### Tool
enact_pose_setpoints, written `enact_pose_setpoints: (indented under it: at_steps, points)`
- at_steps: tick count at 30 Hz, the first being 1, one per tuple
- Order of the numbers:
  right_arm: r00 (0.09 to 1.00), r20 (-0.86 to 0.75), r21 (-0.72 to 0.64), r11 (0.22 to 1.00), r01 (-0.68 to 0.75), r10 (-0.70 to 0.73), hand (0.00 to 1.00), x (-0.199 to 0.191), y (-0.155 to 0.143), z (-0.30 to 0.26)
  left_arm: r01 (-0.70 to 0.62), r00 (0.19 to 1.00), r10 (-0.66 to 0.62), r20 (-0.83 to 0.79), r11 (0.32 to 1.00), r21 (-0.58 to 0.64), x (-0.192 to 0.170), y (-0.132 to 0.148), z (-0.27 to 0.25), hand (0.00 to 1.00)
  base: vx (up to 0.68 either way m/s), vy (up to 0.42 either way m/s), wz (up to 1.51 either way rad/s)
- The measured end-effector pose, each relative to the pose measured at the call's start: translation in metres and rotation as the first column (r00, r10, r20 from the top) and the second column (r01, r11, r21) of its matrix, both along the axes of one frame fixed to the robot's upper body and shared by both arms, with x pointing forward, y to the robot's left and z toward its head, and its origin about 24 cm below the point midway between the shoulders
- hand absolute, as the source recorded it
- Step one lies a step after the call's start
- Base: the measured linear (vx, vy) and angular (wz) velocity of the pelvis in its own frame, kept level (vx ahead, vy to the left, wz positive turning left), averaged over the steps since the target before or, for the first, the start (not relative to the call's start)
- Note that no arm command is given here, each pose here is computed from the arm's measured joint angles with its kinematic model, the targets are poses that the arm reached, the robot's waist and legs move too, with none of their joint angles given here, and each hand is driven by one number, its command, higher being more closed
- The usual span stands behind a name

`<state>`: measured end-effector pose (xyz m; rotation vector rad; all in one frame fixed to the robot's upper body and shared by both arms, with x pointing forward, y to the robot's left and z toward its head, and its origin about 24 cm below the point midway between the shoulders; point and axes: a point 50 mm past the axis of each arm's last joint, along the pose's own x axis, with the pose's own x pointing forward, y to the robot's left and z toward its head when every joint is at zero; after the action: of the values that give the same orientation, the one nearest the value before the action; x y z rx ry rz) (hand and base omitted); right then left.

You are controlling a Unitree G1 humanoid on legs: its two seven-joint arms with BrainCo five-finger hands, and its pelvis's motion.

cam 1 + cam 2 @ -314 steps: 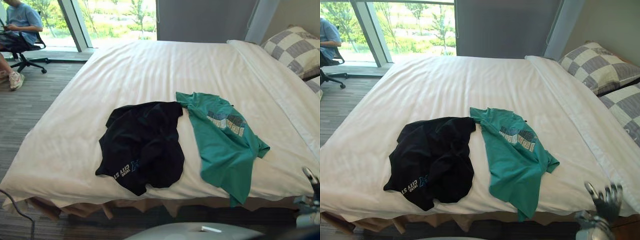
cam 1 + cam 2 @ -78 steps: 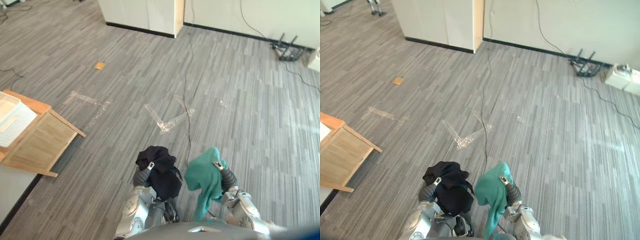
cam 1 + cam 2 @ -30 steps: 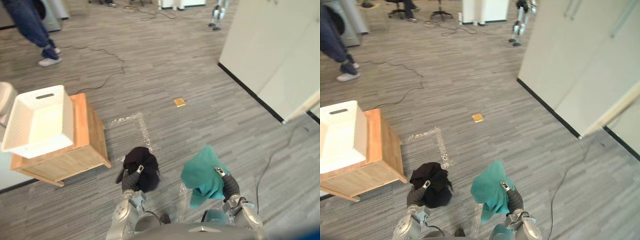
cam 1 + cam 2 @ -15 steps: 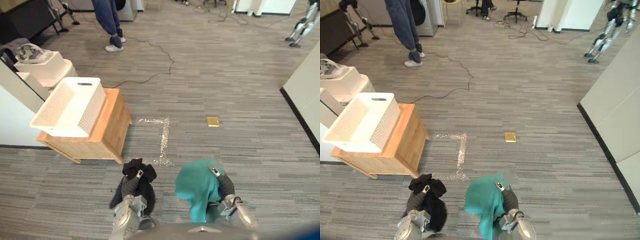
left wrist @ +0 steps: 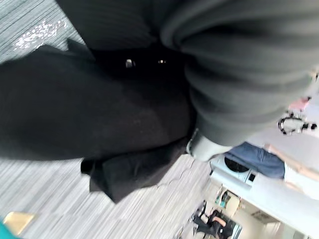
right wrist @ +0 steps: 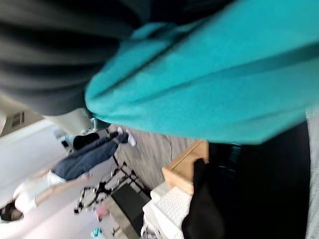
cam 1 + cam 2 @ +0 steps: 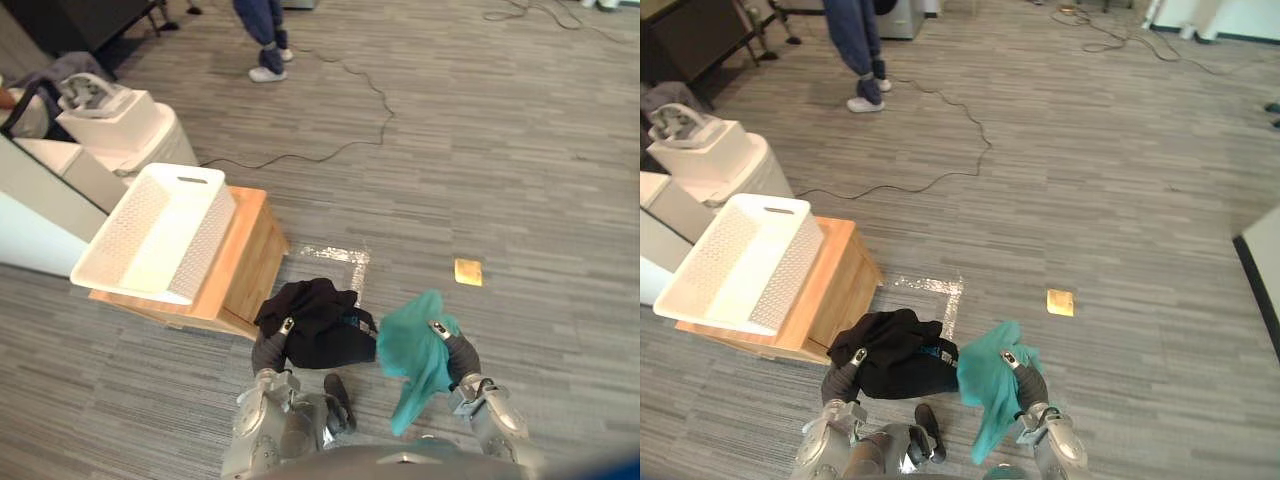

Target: Tidy the bed and pick cloth on bed and put in laundry

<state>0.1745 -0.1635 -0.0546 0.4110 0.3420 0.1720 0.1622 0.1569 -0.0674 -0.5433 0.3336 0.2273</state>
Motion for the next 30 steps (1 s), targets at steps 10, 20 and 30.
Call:
enact_pose_setpoints:
  at_steps: [10, 20, 30]
  points:
    - [0.995, -0.087, 0.03, 0.999, -0.043, 0.046, 1.0, -0.018, 0.017, -0.014, 0.043, 0.998, -0.04, -0.041, 0.996, 0.082, -0.002, 0.012, -0.005, 1.0, 0.21, 0.114, 0.49]
    - [0.991, -0.13, 0.035, 0.999, -0.035, 0.039, 1.0, -0.033, 0.024, -0.025, 0.094, 0.99, -0.081, -0.118, 0.99, 0.103, -0.011, 0.018, -0.013, 1.0, 0.29, -0.173, 0.89]
    - [0.996, -0.022, -0.023, 0.996, -0.086, 0.086, 1.0, -0.008, 0.014, -0.004, 0.022, 0.995, -0.021, -0.102, 1.0, 0.008, -0.022, 0.003, -0.012, 1.0, 0.4, -0.303, 0.59]
